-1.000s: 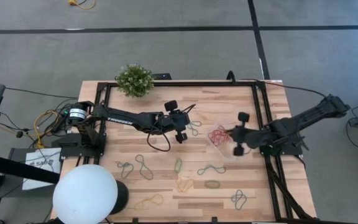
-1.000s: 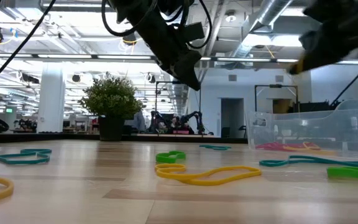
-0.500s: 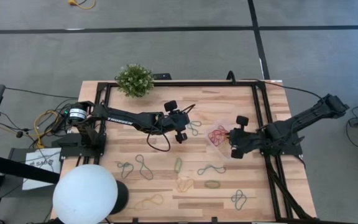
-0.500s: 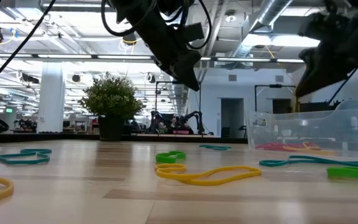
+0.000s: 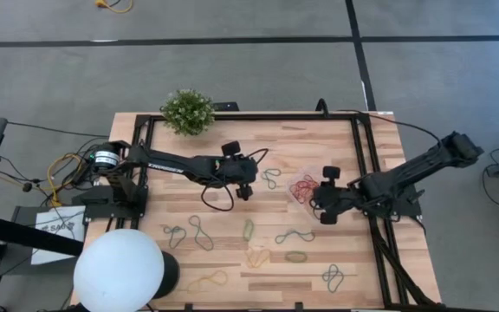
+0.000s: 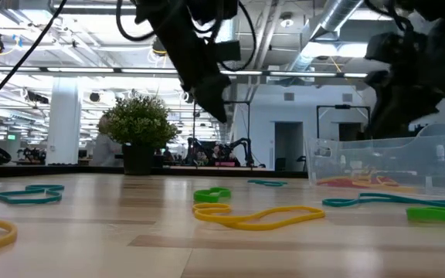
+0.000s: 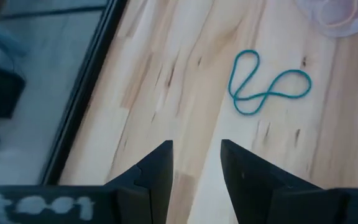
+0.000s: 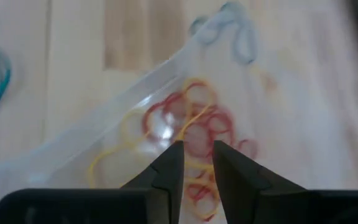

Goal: Pick and place items into bin
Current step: Put the yellow rubber band into the transparent bin

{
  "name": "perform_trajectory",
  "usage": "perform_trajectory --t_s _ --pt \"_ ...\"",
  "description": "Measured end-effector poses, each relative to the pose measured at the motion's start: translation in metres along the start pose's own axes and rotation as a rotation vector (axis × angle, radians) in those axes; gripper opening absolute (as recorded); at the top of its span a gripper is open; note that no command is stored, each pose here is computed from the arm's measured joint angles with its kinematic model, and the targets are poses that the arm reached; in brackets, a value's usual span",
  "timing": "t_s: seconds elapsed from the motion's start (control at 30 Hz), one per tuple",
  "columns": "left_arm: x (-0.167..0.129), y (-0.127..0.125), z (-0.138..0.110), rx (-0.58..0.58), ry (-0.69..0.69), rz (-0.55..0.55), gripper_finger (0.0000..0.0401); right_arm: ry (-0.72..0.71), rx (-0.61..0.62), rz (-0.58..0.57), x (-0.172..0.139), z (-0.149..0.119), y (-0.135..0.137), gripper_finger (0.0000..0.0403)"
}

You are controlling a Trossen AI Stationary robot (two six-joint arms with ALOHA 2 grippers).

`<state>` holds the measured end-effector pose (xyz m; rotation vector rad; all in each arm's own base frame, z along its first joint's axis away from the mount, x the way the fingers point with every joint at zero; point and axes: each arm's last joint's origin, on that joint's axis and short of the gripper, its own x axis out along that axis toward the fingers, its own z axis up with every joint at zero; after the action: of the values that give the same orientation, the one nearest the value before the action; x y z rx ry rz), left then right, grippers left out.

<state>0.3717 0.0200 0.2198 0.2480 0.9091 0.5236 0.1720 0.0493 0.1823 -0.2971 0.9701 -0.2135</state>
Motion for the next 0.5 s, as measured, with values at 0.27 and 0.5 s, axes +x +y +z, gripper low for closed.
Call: perform_trajectory --t_s 0.27,0.5 --pt "-0.047 0.020 -0.005 -0.177 0.069 -0.244 0.0126 -0.199 0.026 -0.108 -0.019 0.015 -0.012 0.0081" --pt "-0.076 0.016 -0.011 -0.194 0.055 -0.329 0.0126 -0.292 0.042 -0.001 -0.029 0.015 -0.009 0.0081"
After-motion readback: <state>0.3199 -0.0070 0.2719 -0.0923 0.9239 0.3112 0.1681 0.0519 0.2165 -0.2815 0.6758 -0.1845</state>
